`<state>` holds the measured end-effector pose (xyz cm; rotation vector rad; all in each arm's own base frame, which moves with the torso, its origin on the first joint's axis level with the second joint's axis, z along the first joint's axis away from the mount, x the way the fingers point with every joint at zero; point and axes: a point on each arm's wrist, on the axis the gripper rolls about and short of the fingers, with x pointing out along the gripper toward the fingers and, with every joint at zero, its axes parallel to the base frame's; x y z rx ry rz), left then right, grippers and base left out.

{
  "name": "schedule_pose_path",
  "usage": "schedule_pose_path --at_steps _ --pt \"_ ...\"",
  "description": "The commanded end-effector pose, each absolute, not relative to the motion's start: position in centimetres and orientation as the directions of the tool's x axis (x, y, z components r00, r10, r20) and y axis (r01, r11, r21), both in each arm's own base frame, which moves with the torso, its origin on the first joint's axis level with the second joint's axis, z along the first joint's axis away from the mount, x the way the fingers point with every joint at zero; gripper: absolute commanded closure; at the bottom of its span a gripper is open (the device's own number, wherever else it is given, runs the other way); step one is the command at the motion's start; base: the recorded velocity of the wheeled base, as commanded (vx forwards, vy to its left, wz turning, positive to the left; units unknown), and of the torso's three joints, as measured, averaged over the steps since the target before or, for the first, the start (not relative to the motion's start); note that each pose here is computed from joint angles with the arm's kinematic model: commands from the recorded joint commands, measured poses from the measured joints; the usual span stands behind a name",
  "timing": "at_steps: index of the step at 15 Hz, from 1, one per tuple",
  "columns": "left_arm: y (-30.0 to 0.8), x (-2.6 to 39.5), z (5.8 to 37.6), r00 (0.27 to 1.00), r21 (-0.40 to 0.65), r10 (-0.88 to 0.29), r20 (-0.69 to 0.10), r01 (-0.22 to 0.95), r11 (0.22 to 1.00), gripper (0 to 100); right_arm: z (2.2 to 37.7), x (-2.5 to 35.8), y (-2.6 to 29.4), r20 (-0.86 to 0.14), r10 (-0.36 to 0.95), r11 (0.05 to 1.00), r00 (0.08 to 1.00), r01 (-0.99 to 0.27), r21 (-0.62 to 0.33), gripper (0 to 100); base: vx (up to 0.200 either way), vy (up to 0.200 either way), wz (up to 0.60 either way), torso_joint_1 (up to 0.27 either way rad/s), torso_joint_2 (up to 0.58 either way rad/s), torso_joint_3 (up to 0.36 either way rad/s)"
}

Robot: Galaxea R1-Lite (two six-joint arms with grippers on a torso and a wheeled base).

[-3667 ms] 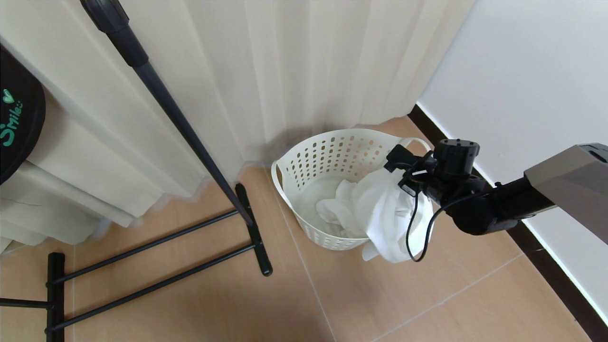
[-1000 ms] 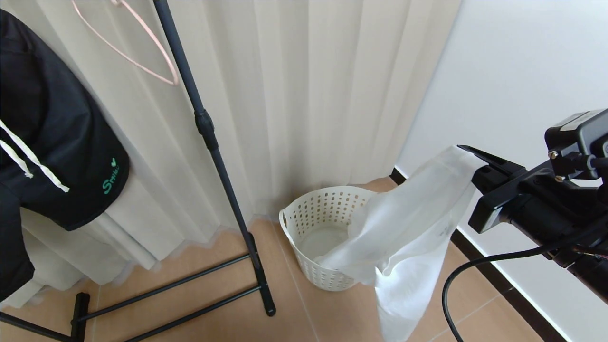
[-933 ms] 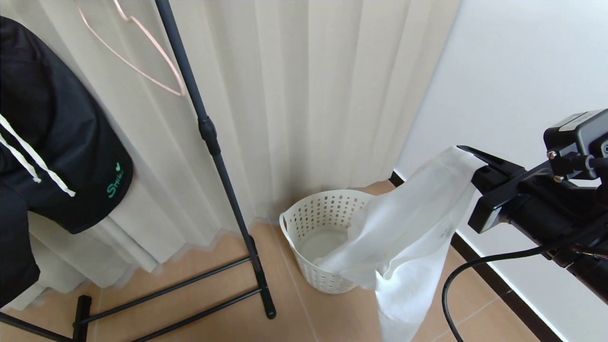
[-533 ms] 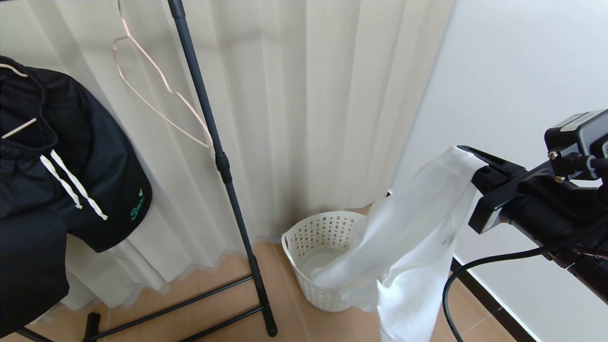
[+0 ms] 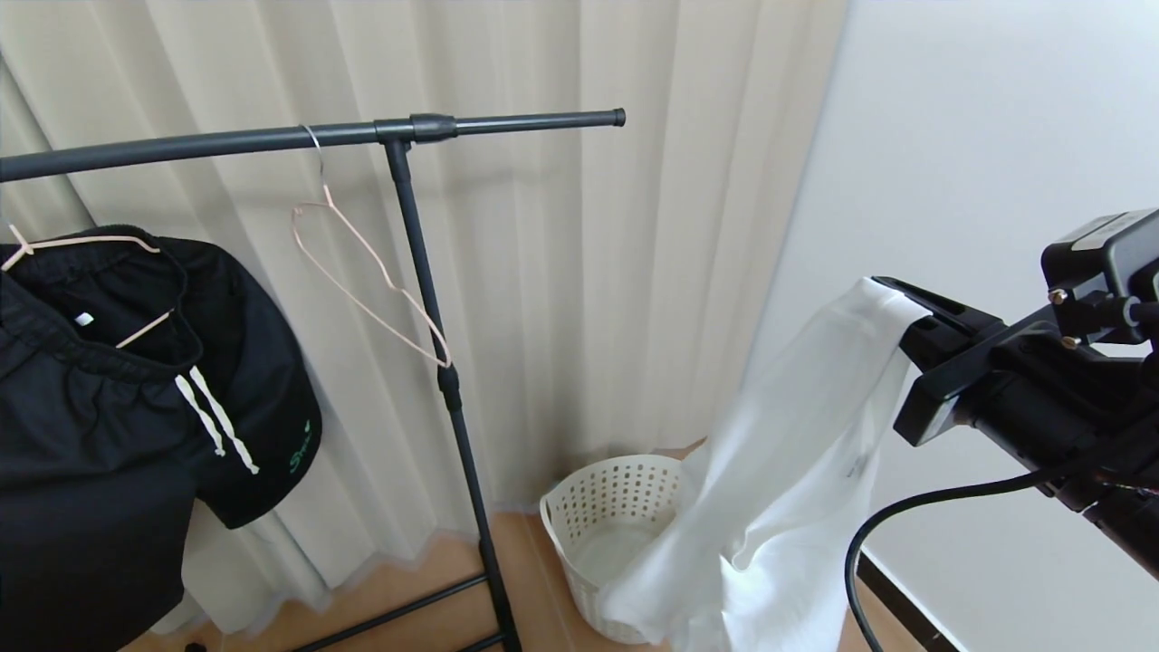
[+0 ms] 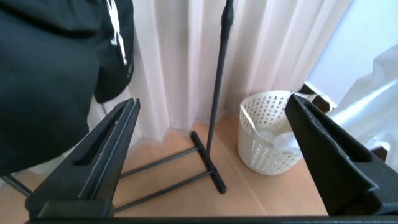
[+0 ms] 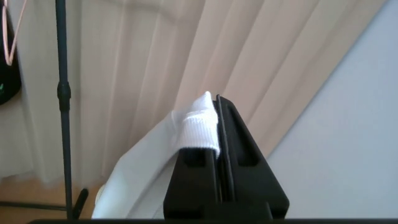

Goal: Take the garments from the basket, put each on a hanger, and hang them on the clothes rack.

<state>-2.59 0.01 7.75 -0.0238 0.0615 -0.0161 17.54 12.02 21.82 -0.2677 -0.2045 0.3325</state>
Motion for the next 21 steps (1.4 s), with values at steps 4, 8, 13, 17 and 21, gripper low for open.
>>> schedule_pose_path --at_steps 4,8,13,17,21 --pt "0.01 -2.58 7.75 0.998 -0.025 -0.017 -0.063 0.015 1.0 0 21.74 17.54 12.03 0.15 0.347 0.91 0.926 -0.294 -0.291 100 0.0 0.0 0.0 0.229 -0.58 -0.32" --pt "0.01 -2.58 7.75 0.998 -0.025 -0.017 -0.063 0.015 1.0 0 21.65 17.51 12.0 0.149 0.347 0.91 0.926 -0.294 -0.293 100 0.0 0.0 0.0 0.22 -0.55 -0.318" --pt "0.01 -2.58 7.75 0.998 -0.023 -0.017 -0.063 0.015 1.0 0 21.62 17.54 12.02 0.147 0.348 0.91 0.926 -0.295 -0.292 100 0.0 0.0 0.0 0.164 -0.39 -0.227" --pt "0.01 -2.58 7.73 0.998 -0.025 -0.017 -0.064 0.015 1.0 0 21.31 17.53 12.02 0.136 0.35 0.907 0.927 -0.299 -0.297 100 0.0 0.0 0.0 0.162 -0.36 -0.211" --pt "0.01 -2.58 7.75 0.998 -0.026 -0.015 -0.063 0.014 1.0 0 21.34 17.5 12.0 0.137 0.347 0.908 0.928 -0.296 -0.297 100 0.0 0.0 0.0 0.159 -0.35 -0.188"
